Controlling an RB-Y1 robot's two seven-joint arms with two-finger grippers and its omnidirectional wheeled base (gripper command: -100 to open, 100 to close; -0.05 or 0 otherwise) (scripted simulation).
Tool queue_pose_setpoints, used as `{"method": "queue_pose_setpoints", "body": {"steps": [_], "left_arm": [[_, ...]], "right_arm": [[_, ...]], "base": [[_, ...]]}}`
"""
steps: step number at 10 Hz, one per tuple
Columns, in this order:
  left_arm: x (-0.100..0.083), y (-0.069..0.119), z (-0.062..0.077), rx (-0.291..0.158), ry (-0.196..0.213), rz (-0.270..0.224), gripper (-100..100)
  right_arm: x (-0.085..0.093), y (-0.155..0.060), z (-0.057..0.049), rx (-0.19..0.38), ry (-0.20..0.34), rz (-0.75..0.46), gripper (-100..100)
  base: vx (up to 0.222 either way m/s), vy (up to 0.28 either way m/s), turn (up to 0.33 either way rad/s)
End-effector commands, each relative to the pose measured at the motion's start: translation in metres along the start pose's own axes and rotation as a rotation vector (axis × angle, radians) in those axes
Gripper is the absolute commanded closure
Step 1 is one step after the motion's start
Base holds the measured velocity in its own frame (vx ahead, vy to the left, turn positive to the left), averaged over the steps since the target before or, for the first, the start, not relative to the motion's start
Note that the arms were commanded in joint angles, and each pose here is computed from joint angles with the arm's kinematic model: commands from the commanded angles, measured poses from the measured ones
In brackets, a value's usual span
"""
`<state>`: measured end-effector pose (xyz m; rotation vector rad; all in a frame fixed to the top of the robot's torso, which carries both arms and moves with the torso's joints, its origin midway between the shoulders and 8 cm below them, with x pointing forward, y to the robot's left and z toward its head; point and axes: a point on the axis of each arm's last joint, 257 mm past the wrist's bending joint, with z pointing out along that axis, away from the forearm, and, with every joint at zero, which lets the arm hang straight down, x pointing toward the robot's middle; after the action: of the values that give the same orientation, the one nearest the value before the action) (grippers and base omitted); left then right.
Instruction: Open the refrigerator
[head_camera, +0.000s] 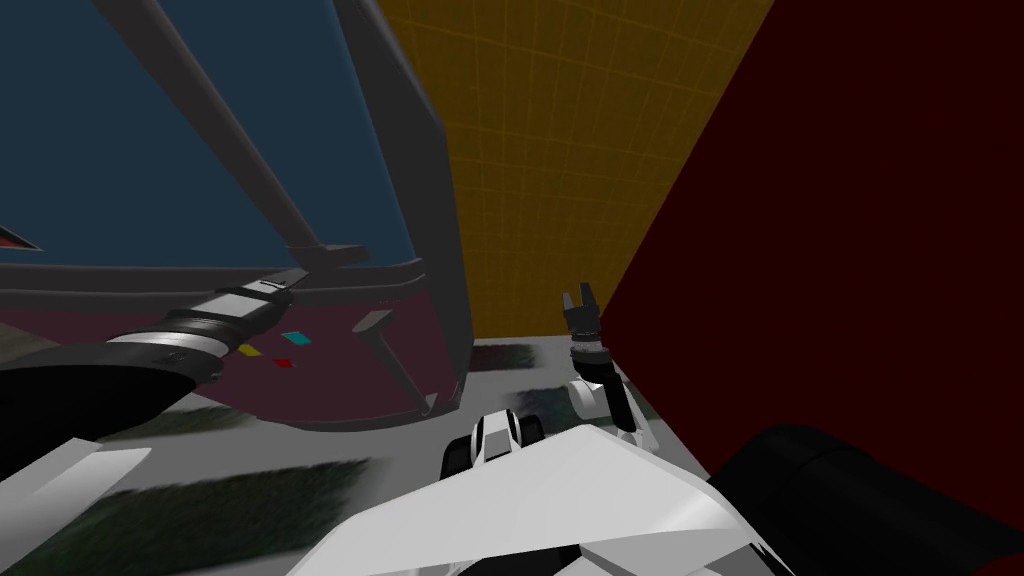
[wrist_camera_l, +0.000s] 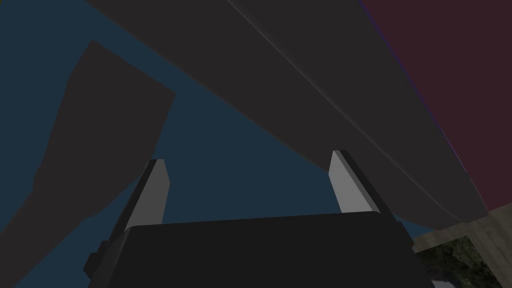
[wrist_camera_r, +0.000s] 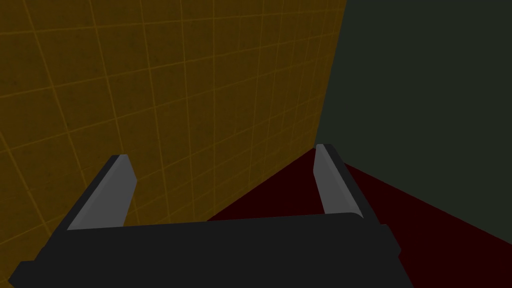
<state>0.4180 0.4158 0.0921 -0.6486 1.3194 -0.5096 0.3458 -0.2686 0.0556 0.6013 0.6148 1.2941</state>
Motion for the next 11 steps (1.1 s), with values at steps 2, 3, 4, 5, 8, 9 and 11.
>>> {"method": "queue_pose_setpoints", "body": {"steps": [2, 3, 4, 5, 8, 9, 11], "left_arm": [[-0.004, -0.015, -0.001, 0.003, -0.002, 0.014, -100], [-0.008, 0.001, 0.004, -0.024, -0.011, -0.009, -100], [-0.009, 0.006, 0.006, -0.031, -0.015, -0.019, -100], [-0.003, 0.012, 0.003, -0.048, -0.002, -0.015, -100], [0.004, -0.006, -0.001, -0.007, 0.019, -0.008, 100], [0.012, -0.014, -0.003, 0.015, 0.041, -0.013, 100], [0.02, -0.021, -0.005, 0.037, 0.064, -0.018, 100]], "right_arm": [[0.0, 0.0, 0.0, 0.0, 0.0, 0.0, 0], [0.0, 0.0, 0.0, 0.0, 0.0, 0.0, 0], [0.0, 0.0, 0.0, 0.0, 0.0, 0.0, 0], [0.0, 0.0, 0.0, 0.0, 0.0, 0.0, 0], [0.0, 0.0, 0.0, 0.0, 0.0, 0.0, 0], [0.0, 0.0, 0.0, 0.0, 0.0, 0.0, 0], [0.0, 0.0, 0.0, 0.0, 0.0, 0.0, 0]], "base": [[-0.004, -0.014, 0.003], [0.018, 0.047, -0.007], [0.035, 0.077, -0.052], [0.01, 0.04, 0.0], [-0.053, 0.014, 0.003], [-0.255, 0.262, -0.075], [-0.217, 0.245, -0.036]]}}
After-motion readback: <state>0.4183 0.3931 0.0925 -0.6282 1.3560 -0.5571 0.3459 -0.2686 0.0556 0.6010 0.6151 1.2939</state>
